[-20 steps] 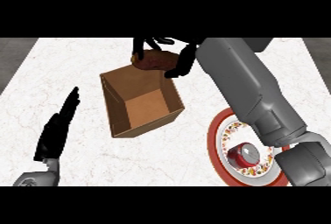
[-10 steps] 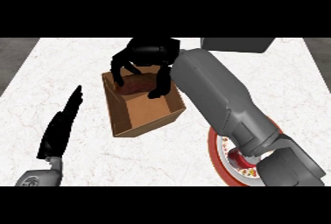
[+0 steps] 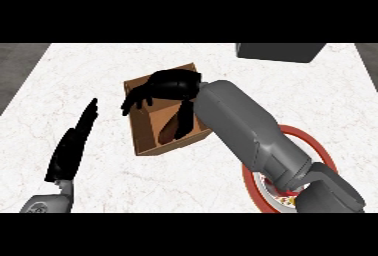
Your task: Pick the sweet potato from the plate and place it in the cardboard box
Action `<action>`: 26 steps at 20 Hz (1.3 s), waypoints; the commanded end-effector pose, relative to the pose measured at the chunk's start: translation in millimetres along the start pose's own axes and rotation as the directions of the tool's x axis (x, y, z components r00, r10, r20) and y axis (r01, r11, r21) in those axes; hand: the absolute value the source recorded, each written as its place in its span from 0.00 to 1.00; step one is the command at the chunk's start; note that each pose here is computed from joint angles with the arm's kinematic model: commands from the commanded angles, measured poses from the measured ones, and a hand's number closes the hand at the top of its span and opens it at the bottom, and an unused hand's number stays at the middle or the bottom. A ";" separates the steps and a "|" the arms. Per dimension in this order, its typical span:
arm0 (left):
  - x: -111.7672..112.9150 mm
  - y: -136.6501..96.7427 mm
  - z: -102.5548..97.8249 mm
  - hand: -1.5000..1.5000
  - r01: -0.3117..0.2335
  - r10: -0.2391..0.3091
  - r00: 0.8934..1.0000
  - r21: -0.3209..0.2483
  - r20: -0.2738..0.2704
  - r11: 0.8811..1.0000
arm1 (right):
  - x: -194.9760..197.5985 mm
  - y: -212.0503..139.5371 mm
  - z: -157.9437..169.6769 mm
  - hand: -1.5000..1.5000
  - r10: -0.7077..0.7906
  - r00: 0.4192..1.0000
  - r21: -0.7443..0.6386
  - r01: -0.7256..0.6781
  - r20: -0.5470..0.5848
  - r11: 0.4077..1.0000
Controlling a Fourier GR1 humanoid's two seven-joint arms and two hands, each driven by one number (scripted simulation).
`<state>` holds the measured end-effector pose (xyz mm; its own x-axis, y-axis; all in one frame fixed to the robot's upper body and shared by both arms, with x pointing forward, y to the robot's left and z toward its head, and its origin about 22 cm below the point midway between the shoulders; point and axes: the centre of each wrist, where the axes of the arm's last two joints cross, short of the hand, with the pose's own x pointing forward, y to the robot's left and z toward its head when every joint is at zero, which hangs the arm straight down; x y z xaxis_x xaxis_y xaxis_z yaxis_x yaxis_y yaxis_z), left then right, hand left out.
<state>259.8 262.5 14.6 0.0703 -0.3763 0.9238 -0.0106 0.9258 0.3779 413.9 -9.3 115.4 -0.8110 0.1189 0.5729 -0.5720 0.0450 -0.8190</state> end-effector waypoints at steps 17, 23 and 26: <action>-1.3 -5.6 -1.3 0.50 -0.010 0.010 1.000 0.002 0.017 1.000 | -14.1 -40.8 21.3 0.00 -0.600 0.782 -0.424 0.606 0.167 0.673; 5.7 -20.7 -2.1 0.50 -0.021 0.021 0.999 -0.010 0.036 1.000 | -25.0 -82.2 76.7 0.00 -0.616 0.779 -0.558 0.564 0.116 0.608; 16.5 -7.5 -7.4 0.50 -0.001 0.003 0.997 -0.017 0.072 1.000 | -37.0 -86.3 118.9 0.00 -0.614 0.774 -0.597 0.567 0.151 0.568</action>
<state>264.6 252.6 19.2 0.0226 -0.3707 0.9285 -0.0005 0.9287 0.3708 470.7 -96.0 164.1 -0.3045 -0.0669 0.9502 -0.7434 0.6403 -0.1932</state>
